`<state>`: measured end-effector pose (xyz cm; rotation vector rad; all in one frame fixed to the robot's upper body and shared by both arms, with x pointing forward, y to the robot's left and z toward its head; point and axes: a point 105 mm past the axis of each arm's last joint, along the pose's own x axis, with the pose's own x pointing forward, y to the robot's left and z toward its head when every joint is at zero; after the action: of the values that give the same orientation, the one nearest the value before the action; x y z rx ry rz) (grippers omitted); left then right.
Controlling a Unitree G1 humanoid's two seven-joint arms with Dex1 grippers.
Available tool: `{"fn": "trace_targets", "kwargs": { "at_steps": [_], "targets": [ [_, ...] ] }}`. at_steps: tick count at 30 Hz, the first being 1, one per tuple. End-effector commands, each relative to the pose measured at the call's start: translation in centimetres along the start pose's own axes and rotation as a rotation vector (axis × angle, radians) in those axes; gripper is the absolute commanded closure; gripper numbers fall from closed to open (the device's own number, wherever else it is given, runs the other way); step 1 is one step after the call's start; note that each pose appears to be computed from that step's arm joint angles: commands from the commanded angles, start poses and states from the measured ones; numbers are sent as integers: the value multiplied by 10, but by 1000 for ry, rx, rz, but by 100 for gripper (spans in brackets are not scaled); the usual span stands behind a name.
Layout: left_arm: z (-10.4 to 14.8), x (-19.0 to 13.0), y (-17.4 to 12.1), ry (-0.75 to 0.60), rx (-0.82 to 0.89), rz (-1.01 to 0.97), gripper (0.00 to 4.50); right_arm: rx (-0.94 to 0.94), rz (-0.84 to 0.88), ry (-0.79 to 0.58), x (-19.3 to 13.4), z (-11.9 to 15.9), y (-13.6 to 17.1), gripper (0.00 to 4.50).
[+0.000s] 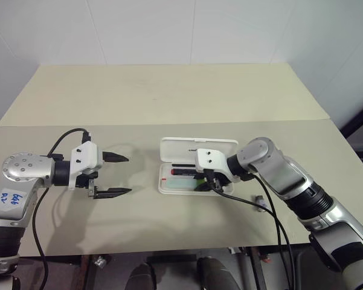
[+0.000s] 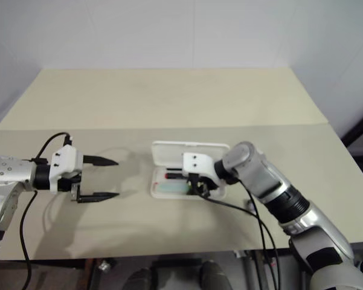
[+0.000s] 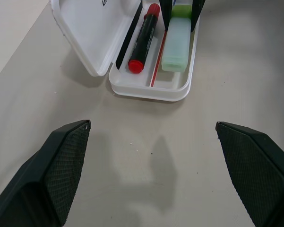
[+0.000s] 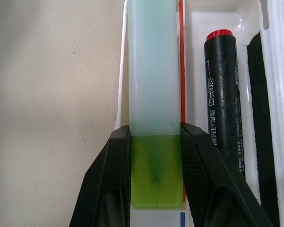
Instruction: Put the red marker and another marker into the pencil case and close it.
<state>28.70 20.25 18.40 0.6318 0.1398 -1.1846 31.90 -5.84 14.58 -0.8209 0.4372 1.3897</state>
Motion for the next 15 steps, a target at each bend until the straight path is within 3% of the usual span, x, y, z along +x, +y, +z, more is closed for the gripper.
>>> {"fn": "trace_targets", "kwargs": {
  "at_steps": [1, 3, 15],
  "targets": [
    [11, -4, 4, -14, 48, 16, 0, -34, -21, -39, -5, 15, -3, 267],
    [11, -5, 4, -14, 48, 16, 0, -33, -50, -68, -6, 22, -8, 212],
    [12, -3, 6, -19, 52, 13, 0, -38, -48, -228, -30, 58, -13, 212]
  ]
}}
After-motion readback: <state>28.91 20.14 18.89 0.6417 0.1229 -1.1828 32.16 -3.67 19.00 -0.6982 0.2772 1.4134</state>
